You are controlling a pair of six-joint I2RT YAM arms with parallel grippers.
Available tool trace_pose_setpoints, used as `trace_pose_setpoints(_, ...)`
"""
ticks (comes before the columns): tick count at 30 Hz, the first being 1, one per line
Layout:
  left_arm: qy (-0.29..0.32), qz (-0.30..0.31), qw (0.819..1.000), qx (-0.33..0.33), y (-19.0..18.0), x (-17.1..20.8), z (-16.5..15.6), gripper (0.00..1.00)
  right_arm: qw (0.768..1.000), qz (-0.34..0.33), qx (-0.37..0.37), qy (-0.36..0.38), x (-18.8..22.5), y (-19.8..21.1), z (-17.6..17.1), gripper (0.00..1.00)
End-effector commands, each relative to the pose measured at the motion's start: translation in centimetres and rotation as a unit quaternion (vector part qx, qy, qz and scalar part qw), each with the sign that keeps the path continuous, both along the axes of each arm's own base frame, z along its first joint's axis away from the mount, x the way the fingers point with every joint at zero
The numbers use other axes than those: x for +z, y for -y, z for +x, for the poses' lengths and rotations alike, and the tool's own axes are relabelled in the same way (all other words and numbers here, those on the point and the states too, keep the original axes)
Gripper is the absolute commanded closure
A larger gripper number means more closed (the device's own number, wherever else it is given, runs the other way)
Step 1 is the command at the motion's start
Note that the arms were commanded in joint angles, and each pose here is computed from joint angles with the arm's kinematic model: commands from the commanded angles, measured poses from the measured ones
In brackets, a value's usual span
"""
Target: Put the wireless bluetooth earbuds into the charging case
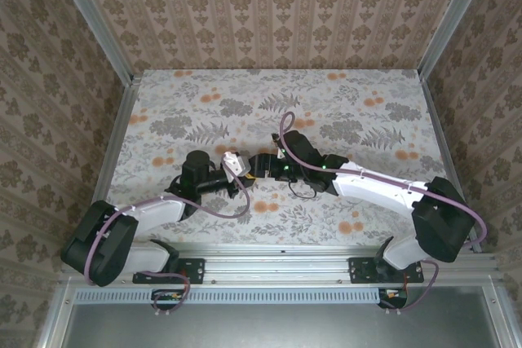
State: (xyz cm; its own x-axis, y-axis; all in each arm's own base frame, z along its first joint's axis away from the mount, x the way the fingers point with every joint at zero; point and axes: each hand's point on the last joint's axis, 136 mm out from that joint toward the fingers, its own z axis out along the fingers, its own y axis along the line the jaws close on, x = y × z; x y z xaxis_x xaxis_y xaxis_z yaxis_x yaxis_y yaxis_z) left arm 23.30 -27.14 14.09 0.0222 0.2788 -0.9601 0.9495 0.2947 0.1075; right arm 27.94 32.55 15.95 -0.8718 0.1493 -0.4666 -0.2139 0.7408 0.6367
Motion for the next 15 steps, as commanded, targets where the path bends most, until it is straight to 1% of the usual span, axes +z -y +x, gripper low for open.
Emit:
trace_pose_setpoints(1, 0.025, -0.02, 0.999, 0.001, 0.3, 2.3, 0.6, 0.99, 1.0, -0.013, -0.003, 0.011, 0.3, 1.1, -0.5, 0.19)
trace_pose_setpoints(15, 0.025, -0.02, 0.999, 0.005, 0.0, 2.4, 0.7, 0.99, 1.0, -0.021, -0.002, -0.01, -0.9, 1.9, -1.5, 0.22)
